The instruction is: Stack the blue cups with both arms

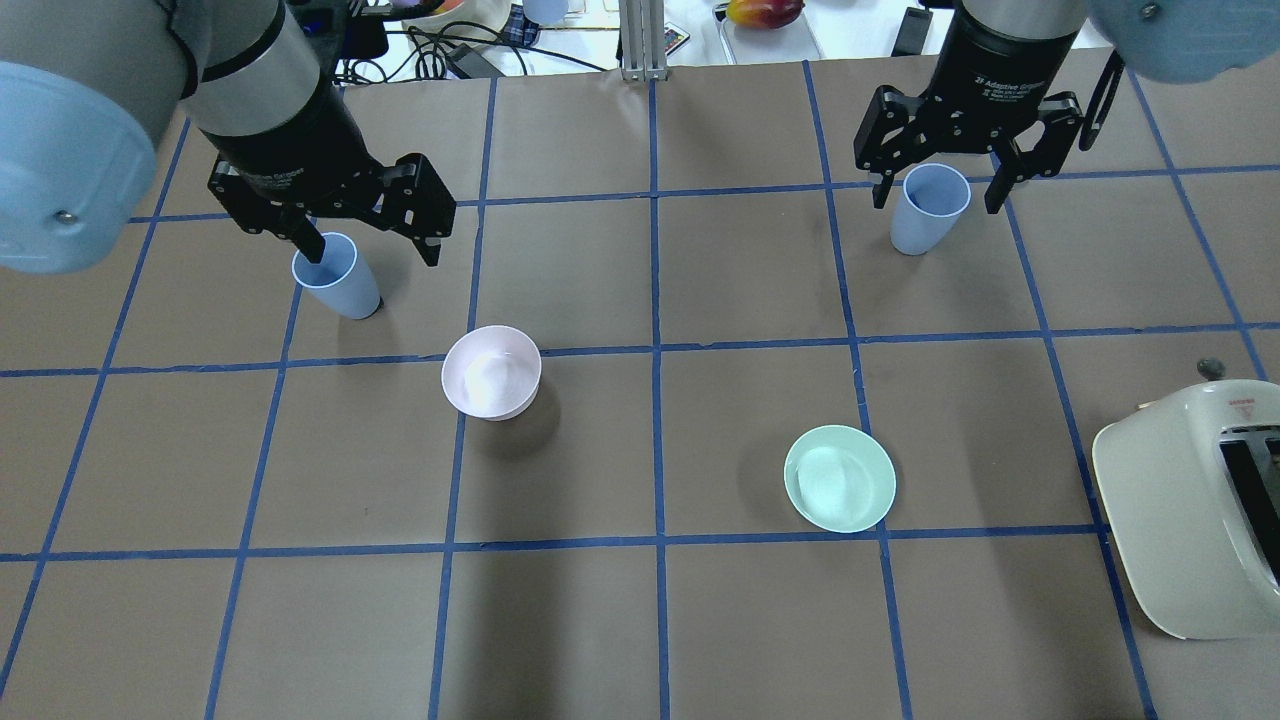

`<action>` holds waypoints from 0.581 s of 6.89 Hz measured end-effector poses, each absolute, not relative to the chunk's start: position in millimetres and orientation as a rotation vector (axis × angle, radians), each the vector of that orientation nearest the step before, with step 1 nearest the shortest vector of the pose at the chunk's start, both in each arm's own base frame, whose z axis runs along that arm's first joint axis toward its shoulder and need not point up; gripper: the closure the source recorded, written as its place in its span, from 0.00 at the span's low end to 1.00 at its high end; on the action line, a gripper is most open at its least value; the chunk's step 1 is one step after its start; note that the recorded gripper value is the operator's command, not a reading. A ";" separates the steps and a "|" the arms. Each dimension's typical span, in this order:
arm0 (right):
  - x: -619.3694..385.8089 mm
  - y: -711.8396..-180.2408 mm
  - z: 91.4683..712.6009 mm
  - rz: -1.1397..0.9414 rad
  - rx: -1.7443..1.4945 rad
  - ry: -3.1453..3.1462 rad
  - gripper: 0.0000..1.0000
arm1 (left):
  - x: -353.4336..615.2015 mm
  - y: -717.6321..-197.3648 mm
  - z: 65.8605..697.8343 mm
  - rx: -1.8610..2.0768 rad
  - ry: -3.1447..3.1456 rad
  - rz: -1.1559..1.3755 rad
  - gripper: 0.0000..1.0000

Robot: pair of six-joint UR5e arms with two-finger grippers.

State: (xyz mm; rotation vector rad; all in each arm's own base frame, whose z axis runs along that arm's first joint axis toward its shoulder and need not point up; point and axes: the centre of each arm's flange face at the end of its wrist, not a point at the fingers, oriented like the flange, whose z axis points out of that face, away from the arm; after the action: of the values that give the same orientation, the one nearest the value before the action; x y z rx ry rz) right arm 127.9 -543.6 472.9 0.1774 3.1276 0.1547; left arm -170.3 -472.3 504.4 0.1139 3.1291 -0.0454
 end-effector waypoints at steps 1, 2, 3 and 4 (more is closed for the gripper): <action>127.0 -543.2 473.5 0.153 0.177 3.141 0.00 | -170.2 -472.7 503.9 0.115 3.127 -0.046 0.00; 125.4 -542.7 473.7 0.153 0.177 3.161 0.00 | -170.1 -477.9 502.0 0.113 3.124 -0.048 0.00; 125.2 -542.4 473.4 0.154 0.180 3.167 0.00 | -170.3 -491.8 494.2 0.087 3.124 -0.050 0.00; 125.2 -542.3 472.9 0.154 0.184 3.167 0.00 | -166.5 -518.4 473.6 0.030 3.123 -0.057 0.00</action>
State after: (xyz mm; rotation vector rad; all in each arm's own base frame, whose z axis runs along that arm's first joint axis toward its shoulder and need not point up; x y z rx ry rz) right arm 125.2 -542.3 472.9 0.1845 3.1674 0.1544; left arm -166.5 -518.4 473.6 0.0301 3.1227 -0.0572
